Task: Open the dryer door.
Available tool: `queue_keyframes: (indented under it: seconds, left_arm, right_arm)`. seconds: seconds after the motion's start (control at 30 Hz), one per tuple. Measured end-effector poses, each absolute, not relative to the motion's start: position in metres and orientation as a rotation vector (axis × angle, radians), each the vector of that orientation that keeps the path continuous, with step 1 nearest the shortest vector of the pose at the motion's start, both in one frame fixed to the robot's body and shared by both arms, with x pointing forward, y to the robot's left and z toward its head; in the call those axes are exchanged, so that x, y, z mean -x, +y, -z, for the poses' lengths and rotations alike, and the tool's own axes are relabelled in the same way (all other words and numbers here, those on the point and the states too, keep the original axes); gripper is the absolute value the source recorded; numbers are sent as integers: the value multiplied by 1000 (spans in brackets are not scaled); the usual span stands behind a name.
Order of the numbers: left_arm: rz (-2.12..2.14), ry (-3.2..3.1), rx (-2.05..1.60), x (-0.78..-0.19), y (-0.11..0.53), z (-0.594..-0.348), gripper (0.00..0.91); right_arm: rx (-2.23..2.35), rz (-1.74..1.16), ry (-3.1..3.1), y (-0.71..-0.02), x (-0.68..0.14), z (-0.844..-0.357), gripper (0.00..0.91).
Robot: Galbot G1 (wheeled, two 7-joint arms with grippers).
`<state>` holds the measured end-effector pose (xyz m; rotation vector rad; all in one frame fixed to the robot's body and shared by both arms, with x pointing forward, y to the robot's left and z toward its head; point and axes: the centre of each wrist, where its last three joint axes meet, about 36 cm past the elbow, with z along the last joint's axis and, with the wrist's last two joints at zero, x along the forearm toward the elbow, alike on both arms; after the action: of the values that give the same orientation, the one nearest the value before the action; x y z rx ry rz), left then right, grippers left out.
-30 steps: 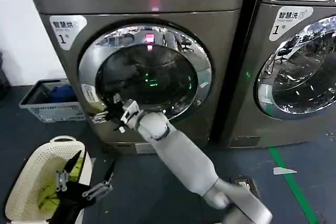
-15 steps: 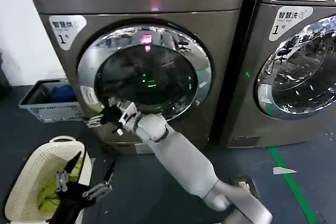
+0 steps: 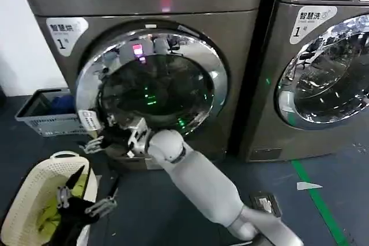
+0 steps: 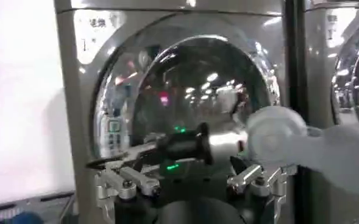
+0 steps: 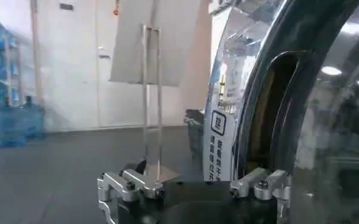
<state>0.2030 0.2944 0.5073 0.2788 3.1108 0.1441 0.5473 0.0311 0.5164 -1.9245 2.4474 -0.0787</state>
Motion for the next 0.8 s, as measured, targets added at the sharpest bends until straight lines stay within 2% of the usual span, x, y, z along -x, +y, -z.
queue_keyframes:
  seconds: [0.47, 0.8]
  left_arm:
    - [-248, 3078, -51, -221, 378, -519, 907]
    - [-187, 3046, -36, -248, 405, -516, 907]
  right_arm:
    - [2037, 16, 2292, 7, -542, -517, 907]
    - [2155, 24, 2189, -17, -543, -513, 907]
